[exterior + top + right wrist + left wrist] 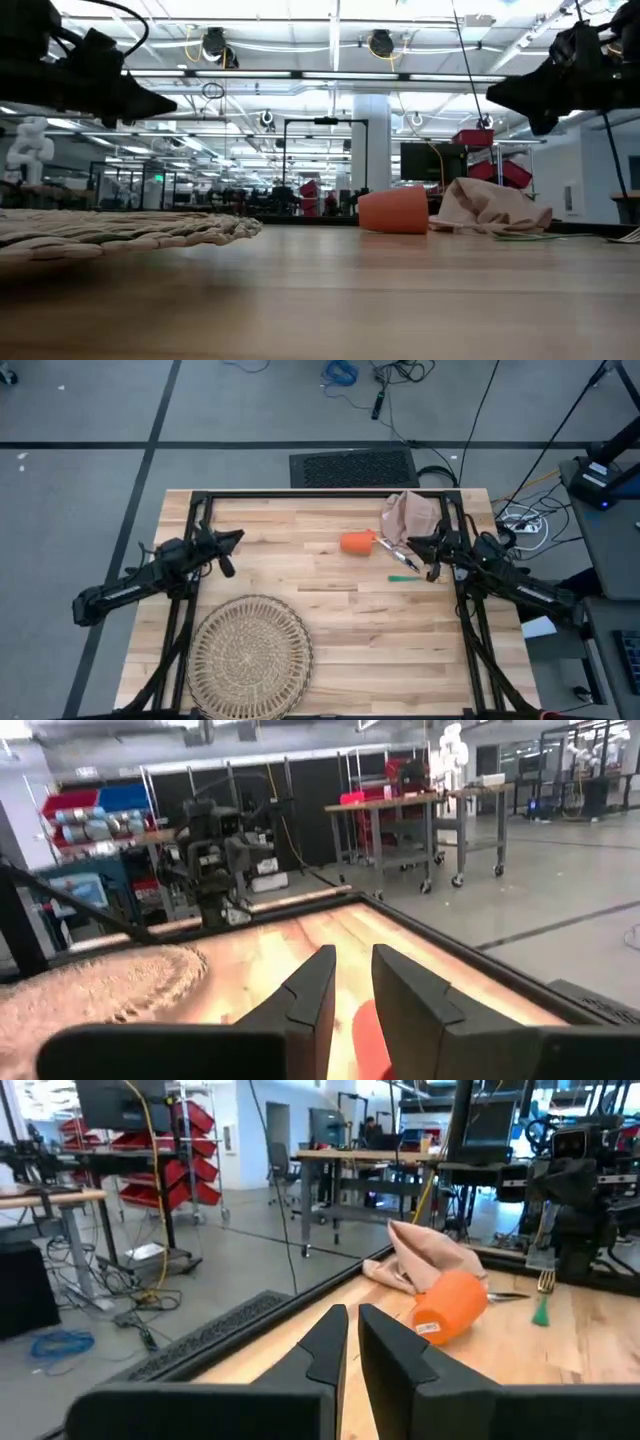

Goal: Set table place
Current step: Prepare the brown mat

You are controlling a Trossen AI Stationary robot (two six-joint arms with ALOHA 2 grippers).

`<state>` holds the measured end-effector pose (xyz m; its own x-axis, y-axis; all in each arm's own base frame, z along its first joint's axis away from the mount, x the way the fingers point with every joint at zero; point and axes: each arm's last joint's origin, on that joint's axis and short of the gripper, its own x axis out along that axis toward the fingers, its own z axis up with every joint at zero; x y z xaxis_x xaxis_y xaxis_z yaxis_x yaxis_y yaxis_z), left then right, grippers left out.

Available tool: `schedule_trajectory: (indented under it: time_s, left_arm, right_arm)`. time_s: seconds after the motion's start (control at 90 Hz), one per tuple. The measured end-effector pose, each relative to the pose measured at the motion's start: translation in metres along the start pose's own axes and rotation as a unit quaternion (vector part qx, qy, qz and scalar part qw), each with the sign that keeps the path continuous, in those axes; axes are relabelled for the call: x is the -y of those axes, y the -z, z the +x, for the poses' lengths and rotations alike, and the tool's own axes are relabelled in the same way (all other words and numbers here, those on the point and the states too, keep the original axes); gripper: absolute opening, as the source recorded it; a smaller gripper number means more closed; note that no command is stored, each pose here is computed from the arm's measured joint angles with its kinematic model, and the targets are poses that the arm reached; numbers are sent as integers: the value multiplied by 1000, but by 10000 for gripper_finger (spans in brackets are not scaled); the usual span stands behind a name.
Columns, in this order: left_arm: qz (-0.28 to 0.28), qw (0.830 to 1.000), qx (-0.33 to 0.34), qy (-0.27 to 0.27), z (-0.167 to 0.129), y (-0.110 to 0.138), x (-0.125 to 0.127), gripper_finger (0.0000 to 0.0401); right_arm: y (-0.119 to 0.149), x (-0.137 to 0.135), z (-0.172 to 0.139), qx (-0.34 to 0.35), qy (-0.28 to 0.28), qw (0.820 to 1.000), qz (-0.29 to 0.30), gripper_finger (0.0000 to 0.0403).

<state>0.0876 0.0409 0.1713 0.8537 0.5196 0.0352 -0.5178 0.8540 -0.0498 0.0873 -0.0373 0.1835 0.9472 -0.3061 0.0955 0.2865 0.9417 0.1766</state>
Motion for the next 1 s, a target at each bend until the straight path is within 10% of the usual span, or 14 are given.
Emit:
schedule_trajectory:
  time_s: [0.144,0.356,0.544,1.0]
  left_arm:
    - [-1,999,47,18,-3,-31,2,34]
    - [36,993,109,8,-12,-150,5,117]
    - [90,995,31,10,9,-223,12,162]
    - [225,942,-230,-93,96,-271,20,169]
  right_arm:
    - [-27,-5,-1,46,-5,998,-41,57]
    - [-125,-22,-6,59,39,992,-107,86]
    - [-206,-35,10,6,44,990,-135,131]
    - [-271,-35,75,-233,115,954,-149,159]
